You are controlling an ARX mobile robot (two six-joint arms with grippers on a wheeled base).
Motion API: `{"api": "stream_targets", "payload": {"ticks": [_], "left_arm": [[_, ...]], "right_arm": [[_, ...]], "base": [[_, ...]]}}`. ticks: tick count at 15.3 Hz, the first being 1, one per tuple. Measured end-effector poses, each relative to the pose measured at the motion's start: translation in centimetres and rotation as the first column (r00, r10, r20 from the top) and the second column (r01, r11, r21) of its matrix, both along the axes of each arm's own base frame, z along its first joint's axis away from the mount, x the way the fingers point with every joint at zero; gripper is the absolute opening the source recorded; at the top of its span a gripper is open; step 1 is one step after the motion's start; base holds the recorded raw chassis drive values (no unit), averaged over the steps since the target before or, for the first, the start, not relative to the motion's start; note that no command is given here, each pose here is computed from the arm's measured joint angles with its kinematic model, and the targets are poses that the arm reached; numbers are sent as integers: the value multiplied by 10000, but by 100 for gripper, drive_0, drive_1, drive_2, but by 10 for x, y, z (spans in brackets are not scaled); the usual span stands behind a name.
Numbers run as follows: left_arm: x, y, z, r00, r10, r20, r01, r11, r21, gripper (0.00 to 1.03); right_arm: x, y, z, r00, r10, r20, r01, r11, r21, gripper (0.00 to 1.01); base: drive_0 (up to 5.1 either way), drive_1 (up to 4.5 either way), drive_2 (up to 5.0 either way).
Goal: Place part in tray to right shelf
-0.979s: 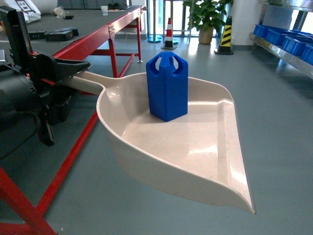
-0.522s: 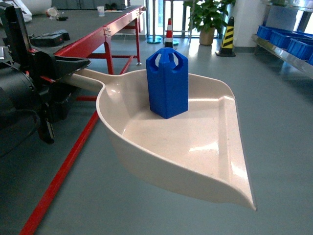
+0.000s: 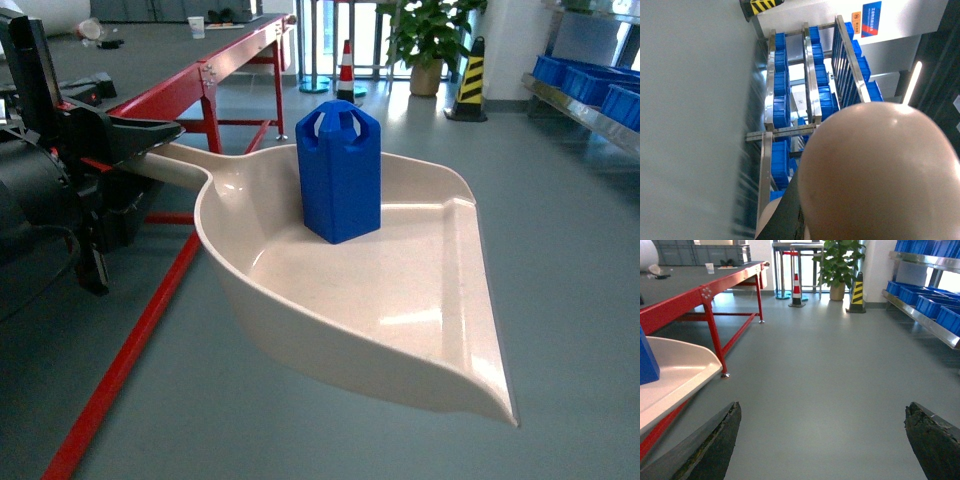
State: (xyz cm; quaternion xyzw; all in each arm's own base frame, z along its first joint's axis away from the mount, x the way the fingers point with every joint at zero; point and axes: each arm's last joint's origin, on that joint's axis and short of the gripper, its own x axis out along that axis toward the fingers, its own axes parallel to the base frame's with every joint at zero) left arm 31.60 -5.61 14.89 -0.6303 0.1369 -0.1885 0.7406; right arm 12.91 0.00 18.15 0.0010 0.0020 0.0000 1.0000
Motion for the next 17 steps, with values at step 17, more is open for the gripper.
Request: {"api": "stream_targets", "payload": {"ticks": [17], "left_arm": [[0, 0, -1, 10000, -30, -85, 30, 10000, 17, 16]], "right_arm": [[0, 0, 0, 10000, 0, -8, 0, 10000, 0, 98]], "base": [[3, 436, -429]]}}
